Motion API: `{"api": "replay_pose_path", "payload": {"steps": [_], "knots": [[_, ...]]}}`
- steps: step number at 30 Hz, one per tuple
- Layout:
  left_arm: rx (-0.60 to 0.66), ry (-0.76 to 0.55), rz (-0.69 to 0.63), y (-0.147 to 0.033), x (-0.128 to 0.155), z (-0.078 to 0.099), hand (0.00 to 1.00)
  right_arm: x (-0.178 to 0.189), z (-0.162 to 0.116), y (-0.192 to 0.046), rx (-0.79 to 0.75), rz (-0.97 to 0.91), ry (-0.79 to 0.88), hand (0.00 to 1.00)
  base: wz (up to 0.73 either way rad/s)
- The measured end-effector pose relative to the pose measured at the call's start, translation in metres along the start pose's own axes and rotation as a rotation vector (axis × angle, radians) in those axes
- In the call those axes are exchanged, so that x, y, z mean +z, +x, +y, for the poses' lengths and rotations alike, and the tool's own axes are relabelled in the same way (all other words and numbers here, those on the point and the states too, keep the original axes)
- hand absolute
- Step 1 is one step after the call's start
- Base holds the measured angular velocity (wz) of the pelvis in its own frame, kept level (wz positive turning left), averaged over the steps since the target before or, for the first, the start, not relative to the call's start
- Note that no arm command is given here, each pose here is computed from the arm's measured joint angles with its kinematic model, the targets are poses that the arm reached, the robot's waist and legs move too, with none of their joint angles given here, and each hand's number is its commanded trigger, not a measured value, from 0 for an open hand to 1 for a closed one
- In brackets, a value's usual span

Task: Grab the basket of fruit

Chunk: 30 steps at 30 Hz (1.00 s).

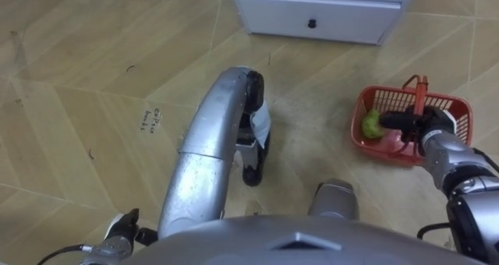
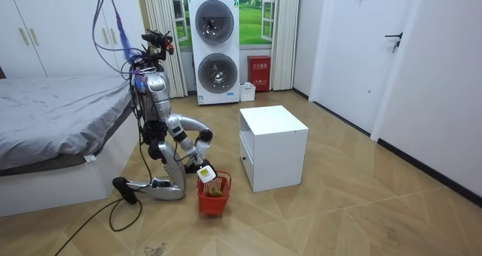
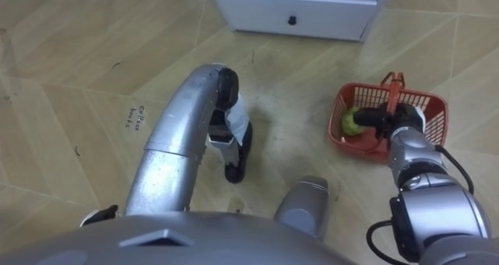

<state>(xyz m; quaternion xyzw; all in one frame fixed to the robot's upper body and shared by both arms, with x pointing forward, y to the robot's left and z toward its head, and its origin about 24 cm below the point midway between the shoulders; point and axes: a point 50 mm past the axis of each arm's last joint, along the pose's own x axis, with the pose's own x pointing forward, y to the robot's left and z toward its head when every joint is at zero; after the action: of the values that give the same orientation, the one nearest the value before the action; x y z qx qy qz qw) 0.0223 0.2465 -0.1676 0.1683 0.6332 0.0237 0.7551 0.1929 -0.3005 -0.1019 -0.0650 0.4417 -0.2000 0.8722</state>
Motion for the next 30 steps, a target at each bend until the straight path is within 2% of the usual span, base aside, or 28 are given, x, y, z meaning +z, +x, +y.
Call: {"api": "replay_pose_path", "payload": {"steps": [14,18,26,30], "knots": [[0.017,-0.002,-0.096,0.005,0.048,0.003,0.00,0.009,0.012,-0.001,0.008,-0.042,0.020,1.00,-0.01],[0.032,-0.027,-0.138,0.005,0.066,0.009,0.00,0.009,0.020,-0.001,0.026,-0.044,0.002,1.00,0.01],[0.058,-0.088,-0.154,0.005,0.074,0.015,0.00,0.026,0.032,-0.003,0.066,-0.104,0.012,1.00,-0.11],[0.057,-0.117,-0.131,0.005,0.064,0.012,0.00,0.044,0.037,-0.005,0.085,-0.162,0.007,1.00,-0.55]]}}
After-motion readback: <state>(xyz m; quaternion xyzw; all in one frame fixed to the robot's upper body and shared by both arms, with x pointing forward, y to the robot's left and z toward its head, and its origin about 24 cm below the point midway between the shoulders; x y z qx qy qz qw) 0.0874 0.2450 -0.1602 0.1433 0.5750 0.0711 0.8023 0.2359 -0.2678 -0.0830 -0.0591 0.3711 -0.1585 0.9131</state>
